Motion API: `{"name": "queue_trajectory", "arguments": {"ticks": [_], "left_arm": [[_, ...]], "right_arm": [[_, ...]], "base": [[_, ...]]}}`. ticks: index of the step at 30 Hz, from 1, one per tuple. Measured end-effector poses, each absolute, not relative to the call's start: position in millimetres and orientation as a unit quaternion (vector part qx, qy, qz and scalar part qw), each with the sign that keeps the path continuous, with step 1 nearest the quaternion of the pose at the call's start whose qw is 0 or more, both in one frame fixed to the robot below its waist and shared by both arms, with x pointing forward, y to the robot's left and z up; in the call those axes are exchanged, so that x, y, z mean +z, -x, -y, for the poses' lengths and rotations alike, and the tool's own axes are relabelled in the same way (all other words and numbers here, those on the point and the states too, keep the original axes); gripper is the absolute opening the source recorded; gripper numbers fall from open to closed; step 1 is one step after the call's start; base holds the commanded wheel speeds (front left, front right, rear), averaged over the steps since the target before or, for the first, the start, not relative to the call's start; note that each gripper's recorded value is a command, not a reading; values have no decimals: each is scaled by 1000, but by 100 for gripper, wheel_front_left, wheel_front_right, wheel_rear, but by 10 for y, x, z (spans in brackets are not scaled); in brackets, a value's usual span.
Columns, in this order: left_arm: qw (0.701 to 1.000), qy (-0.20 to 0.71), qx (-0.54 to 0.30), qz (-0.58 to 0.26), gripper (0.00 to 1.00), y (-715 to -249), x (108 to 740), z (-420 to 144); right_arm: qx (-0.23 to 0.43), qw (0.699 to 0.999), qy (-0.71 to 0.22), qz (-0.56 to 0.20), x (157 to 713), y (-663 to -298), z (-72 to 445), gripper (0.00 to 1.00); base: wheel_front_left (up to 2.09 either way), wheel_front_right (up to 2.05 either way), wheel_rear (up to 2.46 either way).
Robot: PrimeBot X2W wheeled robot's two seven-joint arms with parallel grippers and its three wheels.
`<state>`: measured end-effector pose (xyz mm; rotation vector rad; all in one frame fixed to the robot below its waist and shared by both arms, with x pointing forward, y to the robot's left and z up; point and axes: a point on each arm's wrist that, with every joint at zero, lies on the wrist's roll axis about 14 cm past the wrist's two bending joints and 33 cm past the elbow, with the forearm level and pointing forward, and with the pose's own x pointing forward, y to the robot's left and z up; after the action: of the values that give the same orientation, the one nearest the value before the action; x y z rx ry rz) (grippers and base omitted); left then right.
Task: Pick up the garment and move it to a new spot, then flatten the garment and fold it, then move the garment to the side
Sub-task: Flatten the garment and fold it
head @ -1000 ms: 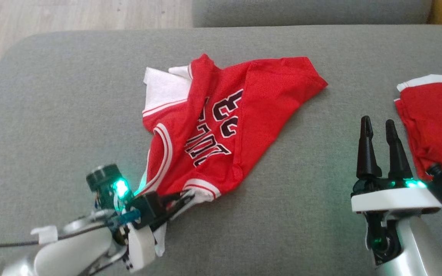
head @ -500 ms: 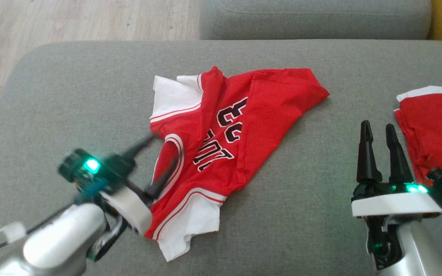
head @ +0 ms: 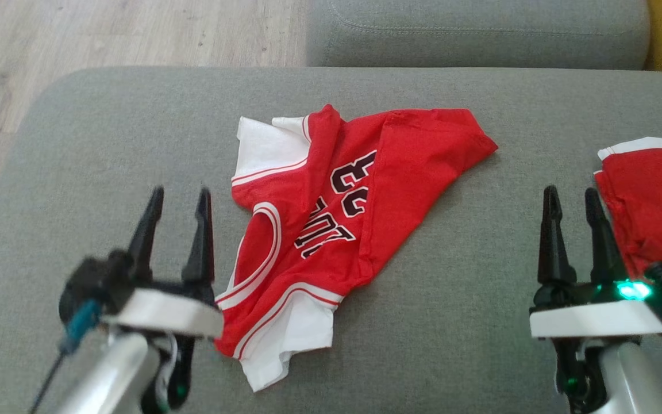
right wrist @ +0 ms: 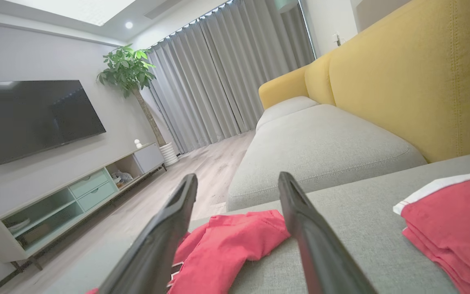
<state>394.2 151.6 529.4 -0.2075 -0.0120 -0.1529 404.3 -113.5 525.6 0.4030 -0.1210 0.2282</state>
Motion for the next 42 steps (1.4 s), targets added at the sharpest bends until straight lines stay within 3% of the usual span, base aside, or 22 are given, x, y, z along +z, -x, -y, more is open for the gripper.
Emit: {"name": "queue_trajectory", "arguments": {"ticks": [11,18,30,42], "left_arm": [[990,129,-48,-4,100,-3792,5014,-1540],[991,129,-43,-8,100,-3858,4915,-1577],[988,152,-27,0,100,-4012,4898,-1643],[989,145,4,-20,100,-4019,4721,-1864]], "right_arm": [[130,976,-171,39,5107,-4069,1012,100],[163,978,-127,34,5089,-4456,769,100],[218,968,-3,-126,4592,-5275,223,100],[251,944,59,-204,4078,-5572,-145,100]], "base": [[0,0,0],[0,0,0],[0,0,0],[0,0,0]]}}
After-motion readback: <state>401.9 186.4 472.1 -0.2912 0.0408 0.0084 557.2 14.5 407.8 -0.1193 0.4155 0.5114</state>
